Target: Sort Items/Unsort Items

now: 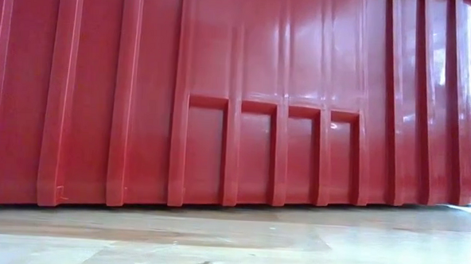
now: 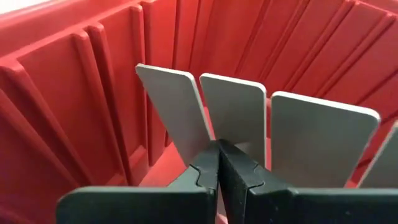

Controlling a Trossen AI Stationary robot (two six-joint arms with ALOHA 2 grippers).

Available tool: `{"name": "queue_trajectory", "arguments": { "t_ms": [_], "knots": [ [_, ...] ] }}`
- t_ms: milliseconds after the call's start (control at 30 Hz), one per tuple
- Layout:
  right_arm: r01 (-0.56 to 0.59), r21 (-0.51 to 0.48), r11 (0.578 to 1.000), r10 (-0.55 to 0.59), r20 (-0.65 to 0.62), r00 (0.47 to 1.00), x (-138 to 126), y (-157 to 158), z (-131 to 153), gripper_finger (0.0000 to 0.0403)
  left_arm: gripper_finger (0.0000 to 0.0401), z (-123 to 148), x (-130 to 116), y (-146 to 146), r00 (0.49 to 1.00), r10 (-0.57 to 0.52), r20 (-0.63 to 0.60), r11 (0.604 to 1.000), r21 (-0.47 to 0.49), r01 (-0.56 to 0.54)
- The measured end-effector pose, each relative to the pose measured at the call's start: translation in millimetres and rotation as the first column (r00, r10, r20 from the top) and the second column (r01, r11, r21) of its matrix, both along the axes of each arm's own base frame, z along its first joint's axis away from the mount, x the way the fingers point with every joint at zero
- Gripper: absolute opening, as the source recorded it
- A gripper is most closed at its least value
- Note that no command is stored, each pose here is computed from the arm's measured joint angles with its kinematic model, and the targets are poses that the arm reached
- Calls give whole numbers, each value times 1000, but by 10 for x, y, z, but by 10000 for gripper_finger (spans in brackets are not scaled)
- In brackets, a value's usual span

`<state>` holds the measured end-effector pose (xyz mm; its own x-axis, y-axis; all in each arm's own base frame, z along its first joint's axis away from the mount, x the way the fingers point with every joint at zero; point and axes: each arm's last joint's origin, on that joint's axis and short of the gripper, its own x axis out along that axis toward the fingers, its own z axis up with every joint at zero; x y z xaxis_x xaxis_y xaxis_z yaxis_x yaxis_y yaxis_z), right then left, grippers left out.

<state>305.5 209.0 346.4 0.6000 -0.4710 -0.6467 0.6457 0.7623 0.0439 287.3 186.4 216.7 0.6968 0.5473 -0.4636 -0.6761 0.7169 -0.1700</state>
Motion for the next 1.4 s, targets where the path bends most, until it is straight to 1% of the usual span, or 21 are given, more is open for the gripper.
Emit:
{"name": "queue_trajectory", "arguments": {
  "t_ms": [133, 300, 400, 600, 800, 1133, 1233, 1333, 1400],
  "knots": [
    [10, -22, 1000, -10, 18, 1000, 0, -5, 6, 0, 0, 22, 8, 12, 1000, 5, 24, 1000, 14, -5],
    [79, 45, 996, -83, 82, 993, 30, 12, -14, 0, 0, 115, 36, 42, 994, 8, 108, 997, 74, -16],
    [91, 40, 995, -94, 77, 993, 32, 74, -93, 0, 0, 114, 36, 41, 995, -2, 96, 996, 89, -6],
    [105, 66, 992, -112, 107, 988, 38, 100, -94, 0, 0, 107, 39, 32, 996, -7, 89, 997, 82, 0],
    [90, 31, 995, -92, 78, 993, 26, 89, -103, 0, 0, 100, 41, 24, 996, -6, 86, 997, 73, 0],
    [108, -10, 994, -107, 71, 992, 17, 41, -105, 0, 0, 100, 34, 35, 997, -6, 81, 997, 79, 0],
    [121, 0, 993, -121, 78, 990, 30, 26, -105, 0, 0, 100, 34, 35, 997, -6, 82, 997, 79, 0],
    [160, 39, 986, -164, 106, 981, 56, 11, -114, 0, 0, 103, 35, 36, 996, -8, 85, 997, 80, 1],
    [162, 42, 986, -166, 114, 980, 82, 29, -140, 0, 0, 103, 35, 35, 996, -10, 84, 997, 80, 3]
  ]
}}
